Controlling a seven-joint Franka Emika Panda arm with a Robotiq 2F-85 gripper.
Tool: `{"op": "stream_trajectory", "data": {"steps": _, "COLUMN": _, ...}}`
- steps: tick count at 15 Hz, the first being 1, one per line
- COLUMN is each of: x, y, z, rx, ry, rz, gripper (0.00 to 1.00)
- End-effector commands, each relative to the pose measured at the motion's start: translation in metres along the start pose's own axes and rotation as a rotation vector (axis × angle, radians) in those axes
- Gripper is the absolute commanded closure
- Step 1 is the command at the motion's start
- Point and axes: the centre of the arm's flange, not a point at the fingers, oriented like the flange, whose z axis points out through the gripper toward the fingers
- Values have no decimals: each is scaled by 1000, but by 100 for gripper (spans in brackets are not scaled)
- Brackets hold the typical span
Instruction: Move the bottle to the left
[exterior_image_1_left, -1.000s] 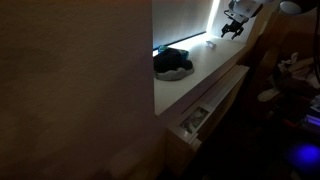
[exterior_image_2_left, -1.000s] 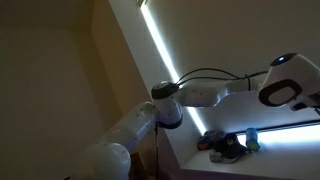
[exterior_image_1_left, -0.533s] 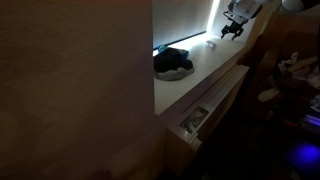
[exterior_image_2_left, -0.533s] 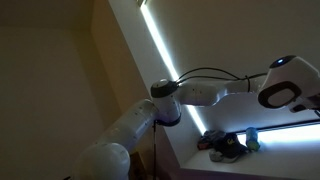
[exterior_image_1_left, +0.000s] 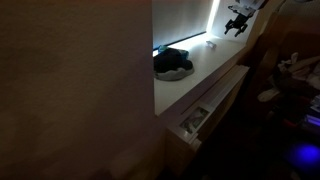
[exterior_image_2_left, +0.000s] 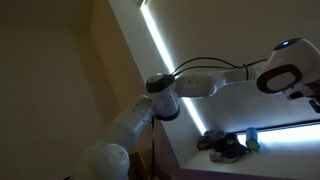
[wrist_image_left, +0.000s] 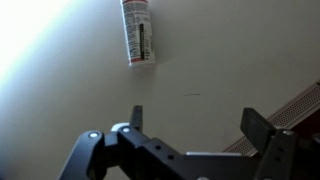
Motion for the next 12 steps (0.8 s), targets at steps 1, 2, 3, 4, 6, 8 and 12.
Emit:
{"op": "stream_trajectory", "data": {"steps": 1, "x": -51, "y": 60, "z": -1, "rx": 21, "ry": -23, "rz": -50, "gripper": 0}}
{"op": "stream_trajectory", "data": {"steps": 2, "x": -56, "y": 70, "z": 1, "rx": 33, "ry": -46, "rz": -62, "gripper": 0}}
{"op": "stream_trajectory", "data": {"steps": 3, "x": -60, "y": 78, "z": 4, "rx": 52, "ry": -67, "rz": -66, "gripper": 0}}
{"op": "stream_trajectory", "data": {"steps": 4, "x": -62, "y": 82, "z": 10, "rx": 68, "ry": -84, "rz": -69, "gripper": 0}}
{"op": "stream_trajectory", "data": {"steps": 6, "x": -63, "y": 82, "z": 26, "rx": 93, "ry": -102, "rz": -74, "gripper": 0}}
{"op": "stream_trajectory", "data": {"steps": 8, "x": -57, "y": 69, "z": 52, "rx": 132, "ry": -106, "rz": -66, "gripper": 0}}
{"op": "stream_trajectory", "data": {"steps": 12, "x": 0, "y": 19, "z": 55, "rx": 151, "ry": -98, "rz": -84, "gripper": 0}}
